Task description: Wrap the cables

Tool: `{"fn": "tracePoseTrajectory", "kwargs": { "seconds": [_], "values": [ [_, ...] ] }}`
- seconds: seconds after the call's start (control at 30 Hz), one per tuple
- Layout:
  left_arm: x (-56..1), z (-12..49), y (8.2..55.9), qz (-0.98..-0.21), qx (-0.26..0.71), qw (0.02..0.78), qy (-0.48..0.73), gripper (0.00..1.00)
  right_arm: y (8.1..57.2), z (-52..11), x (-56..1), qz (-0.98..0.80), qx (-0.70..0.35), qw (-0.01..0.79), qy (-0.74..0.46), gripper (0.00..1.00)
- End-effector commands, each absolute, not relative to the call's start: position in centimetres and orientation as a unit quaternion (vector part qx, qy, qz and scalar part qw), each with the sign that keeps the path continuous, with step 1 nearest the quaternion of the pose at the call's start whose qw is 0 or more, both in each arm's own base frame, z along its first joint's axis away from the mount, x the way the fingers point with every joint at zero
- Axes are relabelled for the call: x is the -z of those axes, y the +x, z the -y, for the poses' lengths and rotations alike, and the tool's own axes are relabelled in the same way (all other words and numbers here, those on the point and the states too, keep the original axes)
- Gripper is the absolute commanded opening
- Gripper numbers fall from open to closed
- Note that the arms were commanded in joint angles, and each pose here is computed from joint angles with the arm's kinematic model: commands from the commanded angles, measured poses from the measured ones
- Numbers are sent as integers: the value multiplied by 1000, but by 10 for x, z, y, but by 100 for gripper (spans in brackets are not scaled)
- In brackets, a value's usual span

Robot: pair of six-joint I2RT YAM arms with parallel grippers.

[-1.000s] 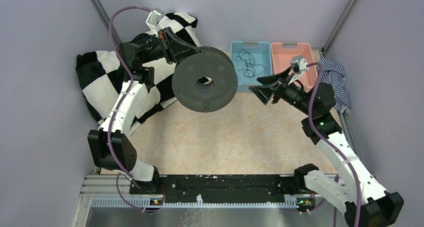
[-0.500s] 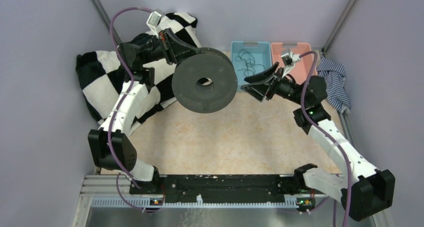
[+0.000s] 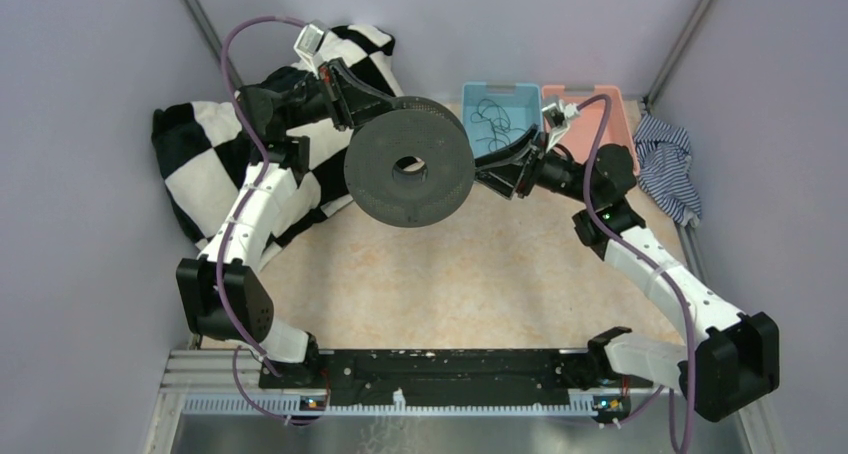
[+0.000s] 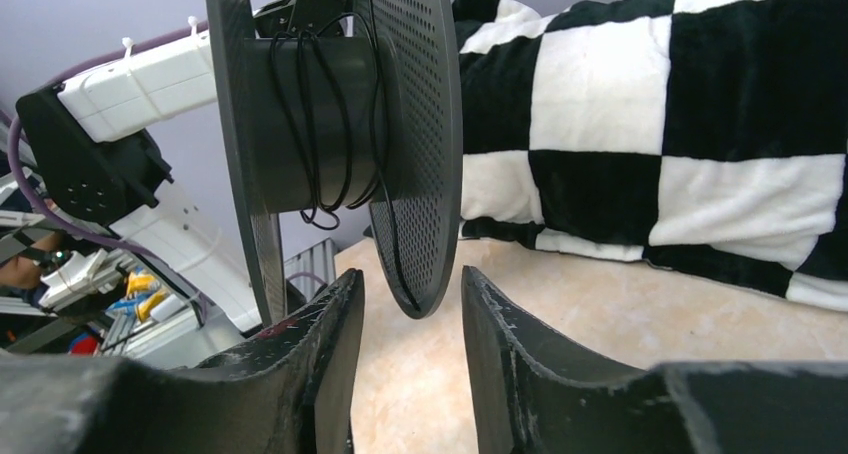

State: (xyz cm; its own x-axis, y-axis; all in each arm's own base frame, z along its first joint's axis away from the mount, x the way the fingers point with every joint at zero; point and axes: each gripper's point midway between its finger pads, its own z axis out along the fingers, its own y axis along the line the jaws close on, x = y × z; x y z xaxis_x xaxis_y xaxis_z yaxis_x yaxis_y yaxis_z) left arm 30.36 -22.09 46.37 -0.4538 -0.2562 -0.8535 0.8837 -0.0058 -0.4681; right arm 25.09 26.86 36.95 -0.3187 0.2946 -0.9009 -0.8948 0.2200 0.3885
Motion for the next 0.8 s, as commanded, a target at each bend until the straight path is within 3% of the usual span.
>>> {"fn": "tracePoseTrajectory", "kwargs": {
  "seconds": [0.0,0.13,0.27,0.4,0.77],
  "values": [
    [-490,217,286,-513,644,480,304,0,244,-274,-399,-538,-575,546,-285,36],
    [-489,218,287,-514,645,478,302,0,244,-274,-398,-536,-578,545,-285,25],
    [-488,218,288,-514,645,479,301,0,246,-275,-396,-541,-578,541,-284,22],
    [-487,217,291,-515,647,480,293,0,248,-275,-392,-546,-575,541,-279,0],
    [-477,213,311,-513,670,495,208,0,232,-281,-371,-551,-598,519,-261,0]
  ]
}}
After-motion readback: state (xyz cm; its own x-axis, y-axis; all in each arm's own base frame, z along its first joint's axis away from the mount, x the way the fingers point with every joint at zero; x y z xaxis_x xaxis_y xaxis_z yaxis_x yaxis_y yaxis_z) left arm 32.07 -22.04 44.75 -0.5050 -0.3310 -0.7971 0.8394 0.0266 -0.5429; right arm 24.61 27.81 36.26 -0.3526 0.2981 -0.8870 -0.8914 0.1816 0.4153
